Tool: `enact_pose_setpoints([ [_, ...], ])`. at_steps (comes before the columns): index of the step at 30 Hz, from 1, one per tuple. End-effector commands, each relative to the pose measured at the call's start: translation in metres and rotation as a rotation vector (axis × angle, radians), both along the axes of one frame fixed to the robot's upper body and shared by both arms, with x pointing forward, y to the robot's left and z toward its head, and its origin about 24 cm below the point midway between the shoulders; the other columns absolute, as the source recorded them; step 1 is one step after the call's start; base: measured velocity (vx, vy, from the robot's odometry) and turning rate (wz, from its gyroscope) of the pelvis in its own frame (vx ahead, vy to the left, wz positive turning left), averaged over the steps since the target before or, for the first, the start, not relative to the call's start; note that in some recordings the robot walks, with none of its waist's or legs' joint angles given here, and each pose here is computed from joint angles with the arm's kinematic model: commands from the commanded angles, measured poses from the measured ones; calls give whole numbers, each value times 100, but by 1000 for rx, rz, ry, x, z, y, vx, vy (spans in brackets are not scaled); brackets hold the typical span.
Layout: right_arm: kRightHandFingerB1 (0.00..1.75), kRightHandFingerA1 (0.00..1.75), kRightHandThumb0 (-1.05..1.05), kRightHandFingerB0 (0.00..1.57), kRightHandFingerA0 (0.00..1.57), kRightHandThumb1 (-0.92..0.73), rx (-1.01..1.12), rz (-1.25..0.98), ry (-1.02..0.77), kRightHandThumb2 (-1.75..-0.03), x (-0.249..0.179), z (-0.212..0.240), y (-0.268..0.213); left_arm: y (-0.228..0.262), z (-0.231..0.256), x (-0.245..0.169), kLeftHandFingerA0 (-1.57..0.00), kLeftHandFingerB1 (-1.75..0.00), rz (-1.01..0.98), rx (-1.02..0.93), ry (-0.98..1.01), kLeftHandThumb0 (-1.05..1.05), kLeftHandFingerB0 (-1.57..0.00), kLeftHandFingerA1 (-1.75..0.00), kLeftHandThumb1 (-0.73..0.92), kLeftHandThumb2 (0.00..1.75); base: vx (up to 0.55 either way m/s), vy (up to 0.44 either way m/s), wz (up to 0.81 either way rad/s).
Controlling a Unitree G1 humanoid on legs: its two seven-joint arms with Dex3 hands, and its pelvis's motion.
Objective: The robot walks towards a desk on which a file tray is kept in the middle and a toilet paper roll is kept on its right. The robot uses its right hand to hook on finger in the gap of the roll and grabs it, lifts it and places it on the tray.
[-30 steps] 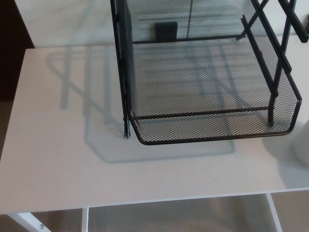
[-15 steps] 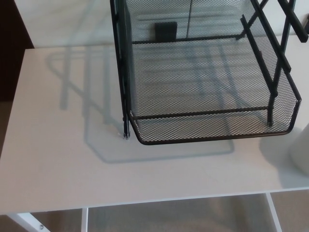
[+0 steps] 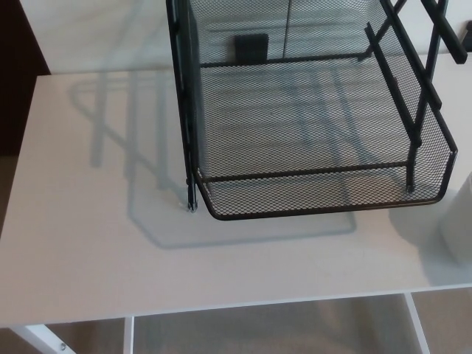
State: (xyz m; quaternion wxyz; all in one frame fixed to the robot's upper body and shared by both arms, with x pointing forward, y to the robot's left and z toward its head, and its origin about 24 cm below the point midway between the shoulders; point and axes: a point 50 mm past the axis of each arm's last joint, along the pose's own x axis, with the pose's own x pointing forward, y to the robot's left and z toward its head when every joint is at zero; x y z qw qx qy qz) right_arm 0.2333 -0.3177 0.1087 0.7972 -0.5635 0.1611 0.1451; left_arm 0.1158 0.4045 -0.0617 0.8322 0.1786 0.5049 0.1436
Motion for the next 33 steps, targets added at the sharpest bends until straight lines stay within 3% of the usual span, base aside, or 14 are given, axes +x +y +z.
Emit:
enact_pose_setpoints([
  [1,26,41,-30,11,29,-62,-47,-55,7,-59,-2,-12,-4,6,5,-1,-24,-49,12,29,10,-60,-25,-58,92,67,0,0,0],
  [6,19,43,-32,0,23,-61,-83,-57,-31,-58,-1,1,-10,4,3,-6,-24,-46,24,1,-10,-60,-24,-56,91,66,0,0,0],
  [14,19,42,-39,0,24,-59,-69,-45,-57,-57,-1,18,-9,4,3,-5,-17,-46,3,14,4,-59,-21,-54,89,68,0,0,0],
  [17,25,45,-31,5,30,-56,-36,11,-94,-56,-5,20,2,4,3,-5,-26,-47,-9,35,19,-59,-25,-56,92,67,0,0,0],
  [25,22,47,-34,10,34,-54,-39,132,-161,-59,-13,28,25,5,2,-8,-17,-44,-19,32,26,-60,-21,-52,92,67,0,0,0],
  [33,25,44,-38,11,34,-56,-115,152,-162,-58,-16,40,31,6,3,-9,-21,-45,-16,29,18,-59,-23,-54,92,68,0,0,0],
])
